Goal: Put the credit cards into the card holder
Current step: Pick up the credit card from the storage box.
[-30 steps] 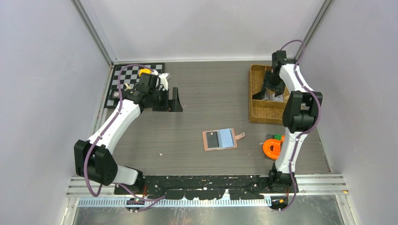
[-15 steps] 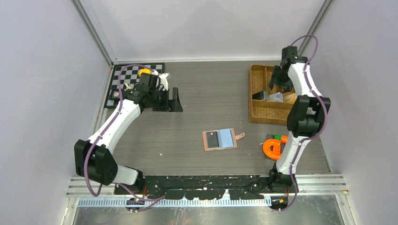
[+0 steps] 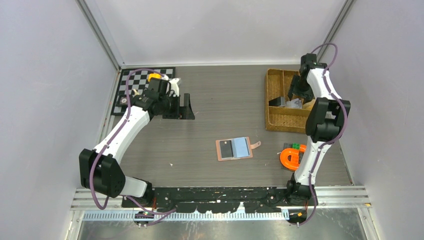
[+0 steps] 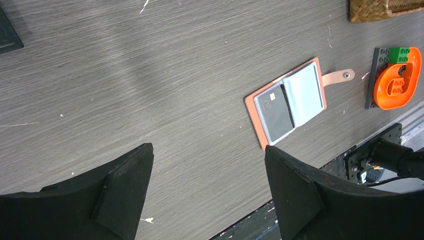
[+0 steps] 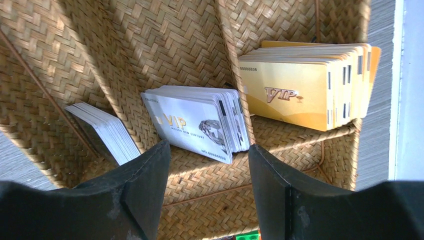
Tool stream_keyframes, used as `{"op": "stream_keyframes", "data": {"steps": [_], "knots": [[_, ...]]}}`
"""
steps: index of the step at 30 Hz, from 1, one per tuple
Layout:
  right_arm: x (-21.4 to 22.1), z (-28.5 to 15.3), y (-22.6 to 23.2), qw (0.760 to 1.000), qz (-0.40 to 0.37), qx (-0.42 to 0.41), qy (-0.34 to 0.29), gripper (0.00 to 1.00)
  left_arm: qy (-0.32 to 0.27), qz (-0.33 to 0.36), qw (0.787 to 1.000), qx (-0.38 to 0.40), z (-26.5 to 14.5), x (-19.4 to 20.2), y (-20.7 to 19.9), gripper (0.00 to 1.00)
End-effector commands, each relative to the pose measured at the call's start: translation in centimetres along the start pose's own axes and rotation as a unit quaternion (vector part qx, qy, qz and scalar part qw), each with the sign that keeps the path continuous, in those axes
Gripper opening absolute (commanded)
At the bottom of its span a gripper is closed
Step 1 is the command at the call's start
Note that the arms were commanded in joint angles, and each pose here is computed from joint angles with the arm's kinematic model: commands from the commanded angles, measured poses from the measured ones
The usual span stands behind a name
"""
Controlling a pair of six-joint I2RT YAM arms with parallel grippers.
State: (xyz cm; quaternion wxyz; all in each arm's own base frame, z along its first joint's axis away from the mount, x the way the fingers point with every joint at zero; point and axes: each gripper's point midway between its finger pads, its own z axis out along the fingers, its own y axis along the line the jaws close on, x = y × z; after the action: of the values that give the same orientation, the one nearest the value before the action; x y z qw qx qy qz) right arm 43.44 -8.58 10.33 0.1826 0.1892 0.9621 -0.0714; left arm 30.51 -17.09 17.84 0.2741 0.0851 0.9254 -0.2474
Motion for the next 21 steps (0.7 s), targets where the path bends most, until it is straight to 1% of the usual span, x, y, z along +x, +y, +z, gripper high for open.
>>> {"op": "stream_keyframes", "data": {"steps": [1, 11, 17, 21], "knots": [[0.0, 0.5, -0.1, 1.0, -0.009, 0.001, 0.008, 0.62, 0.004, 0.004, 1.0, 0.009, 0.0, 0.2, 0.0, 0.84], [0.4, 1.3, -2.0, 0.998, -0.015, 0.058, 0.024, 0.5, 0.005, 0.004, 1.0, 0.012, 0.0, 0.2, -0.1, 0.84], [-0.1, 0.4, -2.6, 0.998, -0.009, 0.063, 0.011, 0.45, 0.005, 0.003, 1.0, 0.013, 0.0, 0.2, -0.1, 0.84], [-0.2, 0.2, -2.9, 0.998, -0.004, 0.06, 0.009, 0.4, 0.006, 0.003, 1.0, 0.014, 0.1, 0.2, -0.2, 0.84]]}}
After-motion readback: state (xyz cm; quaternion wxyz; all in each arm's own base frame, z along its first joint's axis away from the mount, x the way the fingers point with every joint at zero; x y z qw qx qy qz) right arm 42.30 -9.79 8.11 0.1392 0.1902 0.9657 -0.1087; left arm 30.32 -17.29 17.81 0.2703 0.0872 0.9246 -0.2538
